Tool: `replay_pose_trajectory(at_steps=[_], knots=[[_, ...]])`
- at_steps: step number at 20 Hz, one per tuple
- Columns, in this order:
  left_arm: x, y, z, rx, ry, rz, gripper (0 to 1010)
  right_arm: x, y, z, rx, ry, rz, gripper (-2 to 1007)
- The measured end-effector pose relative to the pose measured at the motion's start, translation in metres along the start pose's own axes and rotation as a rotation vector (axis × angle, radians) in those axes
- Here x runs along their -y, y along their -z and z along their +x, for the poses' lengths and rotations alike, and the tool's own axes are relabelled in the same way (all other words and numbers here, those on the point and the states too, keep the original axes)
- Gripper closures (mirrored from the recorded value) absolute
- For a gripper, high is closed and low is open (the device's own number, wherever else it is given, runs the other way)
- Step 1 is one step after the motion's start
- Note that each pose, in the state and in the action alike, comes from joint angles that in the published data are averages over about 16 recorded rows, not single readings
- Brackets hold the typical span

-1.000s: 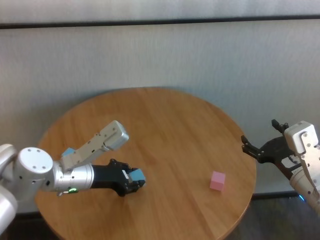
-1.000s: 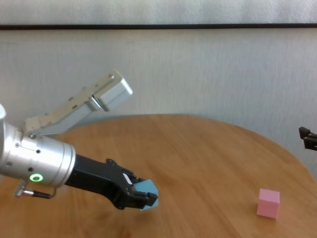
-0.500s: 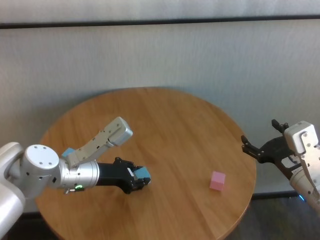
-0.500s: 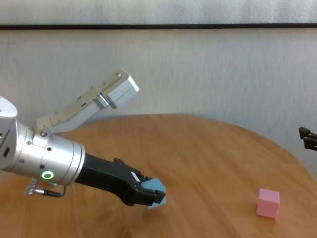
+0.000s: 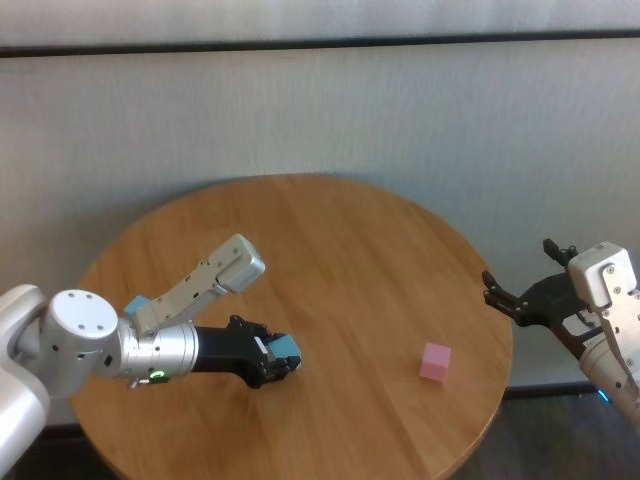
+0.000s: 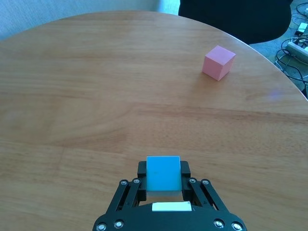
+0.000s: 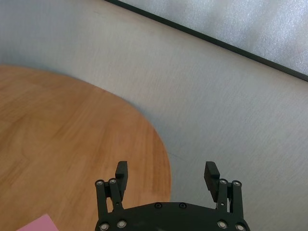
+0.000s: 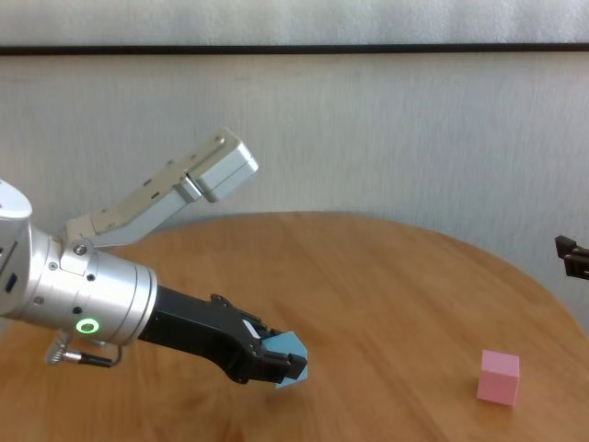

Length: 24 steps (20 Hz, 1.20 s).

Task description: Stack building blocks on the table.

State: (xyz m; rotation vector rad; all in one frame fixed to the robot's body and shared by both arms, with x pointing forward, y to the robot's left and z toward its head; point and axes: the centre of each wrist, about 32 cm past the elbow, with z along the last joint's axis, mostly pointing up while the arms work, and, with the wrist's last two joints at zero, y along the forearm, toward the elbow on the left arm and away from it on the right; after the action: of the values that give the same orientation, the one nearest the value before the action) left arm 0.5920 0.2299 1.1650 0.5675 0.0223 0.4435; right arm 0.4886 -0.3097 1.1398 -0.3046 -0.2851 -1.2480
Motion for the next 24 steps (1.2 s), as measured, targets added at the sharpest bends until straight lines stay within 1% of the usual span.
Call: replay_pose_trajectory(at_steps=[3, 7, 11, 14, 16, 19, 21, 24], knots=[[0.0, 0.0, -0.0001, 0.0, 0.0, -0.001, 583, 0.0, 0.0, 0.0, 0.0, 0.0, 0.0, 4], [0.0, 0.0, -0.0003, 0.0, 0.001, -0.002, 512, 0.0, 0.0, 0.0, 0.0, 0.0, 0.0, 4], [-0.001, 0.0, -0.0004, 0.0, 0.001, -0.003, 406, 0.0, 0.0, 0.0, 0.0, 0.0, 0.0, 4], [-0.001, 0.0, -0.0006, 0.0, 0.001, -0.012, 307, 0.0, 0.0, 0.0, 0.0, 0.0, 0.0, 4], [-0.003, -0.0003, -0.0009, -0.003, -0.002, -0.034, 237, 0.0, 0.0, 0.0, 0.0, 0.0, 0.0, 4], [-0.007, -0.0006, -0.0017, -0.009, -0.021, -0.083, 149, 0.0, 0.0, 0.0, 0.0, 0.0, 0.0, 4], [-0.011, -0.0006, -0.0028, -0.006, -0.051, -0.122, 105, 0.0, 0.0, 0.0, 0.0, 0.0, 0.0, 4], [-0.019, 0.0001, -0.0052, 0.002, -0.112, -0.182, 53, 0.0, 0.0, 0.0, 0.0, 0.0, 0.0, 4]])
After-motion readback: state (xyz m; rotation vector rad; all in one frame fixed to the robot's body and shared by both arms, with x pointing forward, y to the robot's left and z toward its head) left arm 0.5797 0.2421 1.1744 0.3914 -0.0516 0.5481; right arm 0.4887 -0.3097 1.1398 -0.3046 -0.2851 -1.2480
